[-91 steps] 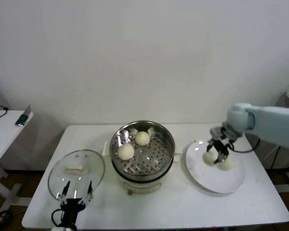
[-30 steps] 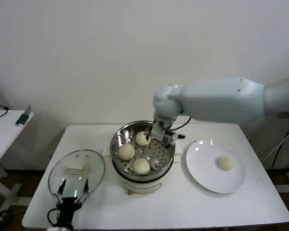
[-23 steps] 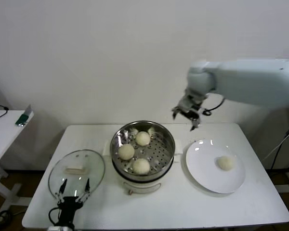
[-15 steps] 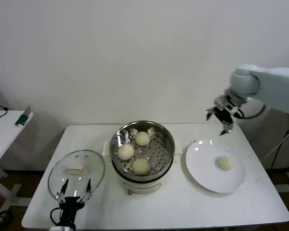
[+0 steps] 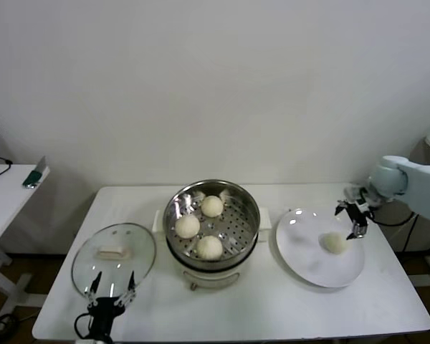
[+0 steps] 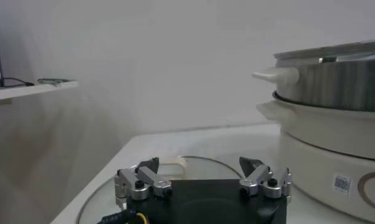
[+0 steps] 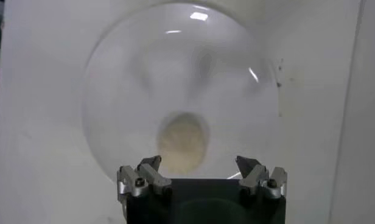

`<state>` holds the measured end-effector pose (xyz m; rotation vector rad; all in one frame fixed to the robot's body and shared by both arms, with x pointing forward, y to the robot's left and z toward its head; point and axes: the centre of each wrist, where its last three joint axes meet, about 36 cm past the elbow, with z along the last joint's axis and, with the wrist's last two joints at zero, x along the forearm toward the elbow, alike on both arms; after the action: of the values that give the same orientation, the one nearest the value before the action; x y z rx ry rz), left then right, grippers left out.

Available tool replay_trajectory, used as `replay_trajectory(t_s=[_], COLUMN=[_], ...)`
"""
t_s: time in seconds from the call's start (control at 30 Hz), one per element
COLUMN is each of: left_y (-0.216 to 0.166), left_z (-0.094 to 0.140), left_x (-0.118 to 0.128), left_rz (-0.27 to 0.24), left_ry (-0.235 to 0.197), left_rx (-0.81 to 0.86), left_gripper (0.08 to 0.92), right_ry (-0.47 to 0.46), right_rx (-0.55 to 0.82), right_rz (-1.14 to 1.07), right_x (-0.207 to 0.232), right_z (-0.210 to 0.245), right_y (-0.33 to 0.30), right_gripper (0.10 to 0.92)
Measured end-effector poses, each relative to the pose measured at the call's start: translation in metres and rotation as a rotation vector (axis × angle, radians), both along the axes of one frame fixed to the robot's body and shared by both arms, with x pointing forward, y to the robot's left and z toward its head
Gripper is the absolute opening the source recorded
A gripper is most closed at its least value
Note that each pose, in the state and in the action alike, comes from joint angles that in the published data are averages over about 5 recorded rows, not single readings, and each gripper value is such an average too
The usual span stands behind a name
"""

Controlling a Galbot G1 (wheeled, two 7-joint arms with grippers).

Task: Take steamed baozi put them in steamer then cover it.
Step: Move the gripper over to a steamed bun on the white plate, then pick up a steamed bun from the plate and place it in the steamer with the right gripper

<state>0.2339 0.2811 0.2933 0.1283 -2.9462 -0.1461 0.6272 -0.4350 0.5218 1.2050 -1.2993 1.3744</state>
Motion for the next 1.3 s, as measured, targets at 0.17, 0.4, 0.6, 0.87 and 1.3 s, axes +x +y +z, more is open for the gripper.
replay_trajectory(t_s=[0.17, 0.4, 0.6, 0.87, 1.3], left_y=[0.002, 0.003, 0.003, 0.003, 0.005], left_z=[-0.002, -0.004, -0.004, -0.003, -0.001], left_x=[-0.001, -0.001, 0.001, 0.001, 0.002], left_rz=[0.002, 0.0, -0.001, -0.004, -0.017], left_ry=[0.008, 0.012, 0.011, 0.01, 0.005], left_rx=[0.004, 0.008, 0.01, 0.01, 0.018], left_gripper=[0.823, 0.823, 0.823, 0.823, 0.823], right_ry=[0.013, 0.009, 0.012, 0.024, -0.05], right_rx=[-0.001, -0.008, -0.011, 0.004, 0.09], right_rz=[-0.033, -0.065, -0.085, -0.111, -0.059], right_x=[-0.001, 0.001, 0.001, 0.002, 0.044], right_z=[-0.029, -0.052, -0.06, -0.059, 0.084], right_y=[0.0, 0.0, 0.0, 0.001, 0.058], right_gripper=[0.823, 0.814, 0.715, 0.622, 0.619])
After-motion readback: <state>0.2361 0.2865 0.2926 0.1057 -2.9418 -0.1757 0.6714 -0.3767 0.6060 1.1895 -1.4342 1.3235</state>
